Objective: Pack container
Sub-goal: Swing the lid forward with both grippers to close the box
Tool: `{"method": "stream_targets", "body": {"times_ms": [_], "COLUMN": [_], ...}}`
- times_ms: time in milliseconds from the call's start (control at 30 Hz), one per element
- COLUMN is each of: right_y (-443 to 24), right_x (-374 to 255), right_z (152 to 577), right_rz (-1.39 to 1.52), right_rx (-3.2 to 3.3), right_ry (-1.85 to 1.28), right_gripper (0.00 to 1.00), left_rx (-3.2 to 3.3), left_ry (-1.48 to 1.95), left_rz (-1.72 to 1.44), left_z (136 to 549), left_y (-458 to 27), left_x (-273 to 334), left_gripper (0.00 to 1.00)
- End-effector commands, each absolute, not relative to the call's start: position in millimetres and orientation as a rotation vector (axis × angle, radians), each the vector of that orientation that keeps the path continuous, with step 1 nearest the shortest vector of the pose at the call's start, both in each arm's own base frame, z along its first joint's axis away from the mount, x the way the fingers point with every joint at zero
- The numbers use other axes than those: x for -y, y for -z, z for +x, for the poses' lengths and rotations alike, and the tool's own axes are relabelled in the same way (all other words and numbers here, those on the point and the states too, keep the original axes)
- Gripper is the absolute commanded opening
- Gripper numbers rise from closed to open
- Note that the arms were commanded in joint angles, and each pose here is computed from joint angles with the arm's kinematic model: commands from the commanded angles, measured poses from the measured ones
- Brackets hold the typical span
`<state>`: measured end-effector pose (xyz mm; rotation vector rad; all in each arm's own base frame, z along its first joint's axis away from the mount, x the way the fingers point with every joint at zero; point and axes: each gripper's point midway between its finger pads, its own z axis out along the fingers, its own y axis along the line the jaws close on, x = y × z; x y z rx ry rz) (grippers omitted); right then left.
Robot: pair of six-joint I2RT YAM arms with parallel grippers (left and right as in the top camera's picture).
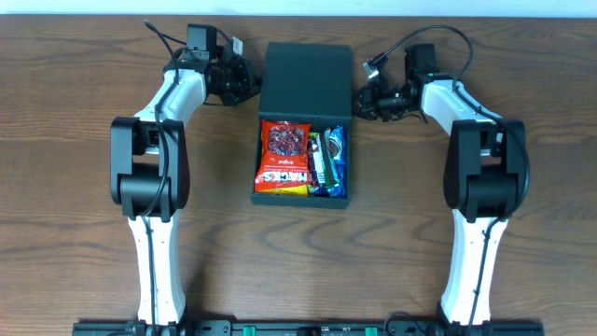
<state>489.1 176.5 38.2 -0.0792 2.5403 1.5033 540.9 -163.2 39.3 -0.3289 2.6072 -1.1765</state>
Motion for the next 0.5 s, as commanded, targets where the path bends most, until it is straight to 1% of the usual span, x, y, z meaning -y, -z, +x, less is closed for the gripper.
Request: {"method": "stream_targets", "body": {"times_ms": [0, 133, 267, 367, 467], "right_y": [-77.5, -110.9, -156.8, -181.7, -203.1], "right_x": [-177.4, -175.2, -175.5, -176.6, -177.3], "right_z": [497.9, 500.1, 496.0, 486.4, 466.2], "right_rz": [-0.216, -0.298, -0.406, -0.484, -0.593], "right_rx": [-2.405, -2.333, -2.241, -2.197, -2.167], "right_ry": [-1.544, -1.496, -1.436, -1.398, -1.357], "right_gripper": [0.02, 0.02, 0.02, 0.02, 0.02], "left_rx": [-2.527, -2.465, -2.367, -2.298, -2.217], "left_ry": [1.232, 1.206, 1.161, 1.142, 1.153], "left_rz": [-0.204, -0.111, 0.028, 0.122, 0.274], "left_z": [544.2, 545.7, 544.0, 538.6, 522.9], "left_y": [-78.1, -108.6, -155.5, -188.7, -223.8], "left_x": [168.0, 166.5, 166.3, 167.6, 173.2], "left_gripper": [0.06, 0.06, 0.06, 0.06, 0.06]}}
